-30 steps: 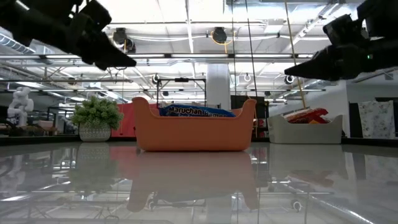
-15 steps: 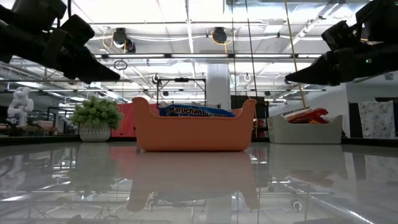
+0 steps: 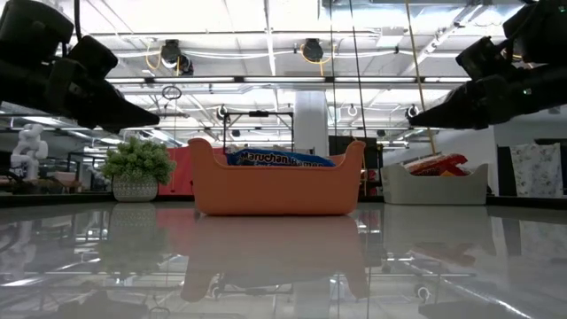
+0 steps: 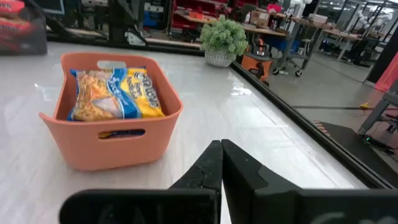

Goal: Sort Maruchan noodles
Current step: Return to Home Position

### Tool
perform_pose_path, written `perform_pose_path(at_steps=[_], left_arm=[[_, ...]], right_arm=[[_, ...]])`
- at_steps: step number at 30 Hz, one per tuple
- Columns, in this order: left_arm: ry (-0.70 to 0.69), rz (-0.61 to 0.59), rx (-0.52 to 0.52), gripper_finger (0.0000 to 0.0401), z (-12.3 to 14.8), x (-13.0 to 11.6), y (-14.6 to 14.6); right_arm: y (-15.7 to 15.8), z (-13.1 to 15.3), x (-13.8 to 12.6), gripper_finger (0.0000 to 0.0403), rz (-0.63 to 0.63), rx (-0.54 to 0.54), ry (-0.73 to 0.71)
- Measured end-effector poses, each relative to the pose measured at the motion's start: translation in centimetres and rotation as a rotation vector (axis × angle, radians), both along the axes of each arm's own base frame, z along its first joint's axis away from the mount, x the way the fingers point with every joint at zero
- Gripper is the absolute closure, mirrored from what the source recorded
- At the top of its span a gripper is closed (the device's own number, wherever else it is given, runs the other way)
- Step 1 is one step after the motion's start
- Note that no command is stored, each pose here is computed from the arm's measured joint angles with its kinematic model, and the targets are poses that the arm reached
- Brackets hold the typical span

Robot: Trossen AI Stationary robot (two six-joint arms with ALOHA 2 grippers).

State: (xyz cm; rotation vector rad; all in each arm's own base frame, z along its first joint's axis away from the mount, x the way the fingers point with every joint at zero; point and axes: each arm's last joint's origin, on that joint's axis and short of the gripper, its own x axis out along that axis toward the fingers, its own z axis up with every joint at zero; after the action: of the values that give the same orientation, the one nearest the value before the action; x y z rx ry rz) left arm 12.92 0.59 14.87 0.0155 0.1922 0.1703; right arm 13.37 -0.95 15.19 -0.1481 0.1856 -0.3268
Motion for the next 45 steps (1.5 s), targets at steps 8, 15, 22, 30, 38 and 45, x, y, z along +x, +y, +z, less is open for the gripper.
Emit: perform_pose_path(at_steps=[8, 15, 22, 30, 38, 45], left_arm=[[-0.001, 0.0, -0.002, 0.0398, 0.0, 0.0, 0.0], [-0.008, 0.0, -0.004, 0.0398, 0.1, 0.0, 0.0], [-0.009, -0.006, -0.017, 0.0398, 0.1, 0.0, 0.0], [-0.009, -0.009, -0.019, 0.0398, 0.1, 0.0, 0.0], [-0.011, -0.01, -0.017, 0.0398, 0.1, 0.0, 0.0], [-0.019, -0.015, 0.006, 0.0398, 0.2, 0.0, 0.0]], right_arm=[[0.0, -0.4, -0.1, 0.0403, 0.0, 0.004, 0.035], [0.0, -0.7, -0.1, 0.0403, -0.006, 0.028, 0.053], [0.0, 0.1, -0.2, 0.0403, -0.002, 0.025, -0.01], [0.5, 0.7, -1.3, 0.0403, 0.052, 0.013, -0.034], [0.9, 1.4, -2.3, 0.0403, 0.18, 0.022, -0.107], [0.9, 1.5, -3.2, 0.0403, 0.186, 0.021, -0.133]])
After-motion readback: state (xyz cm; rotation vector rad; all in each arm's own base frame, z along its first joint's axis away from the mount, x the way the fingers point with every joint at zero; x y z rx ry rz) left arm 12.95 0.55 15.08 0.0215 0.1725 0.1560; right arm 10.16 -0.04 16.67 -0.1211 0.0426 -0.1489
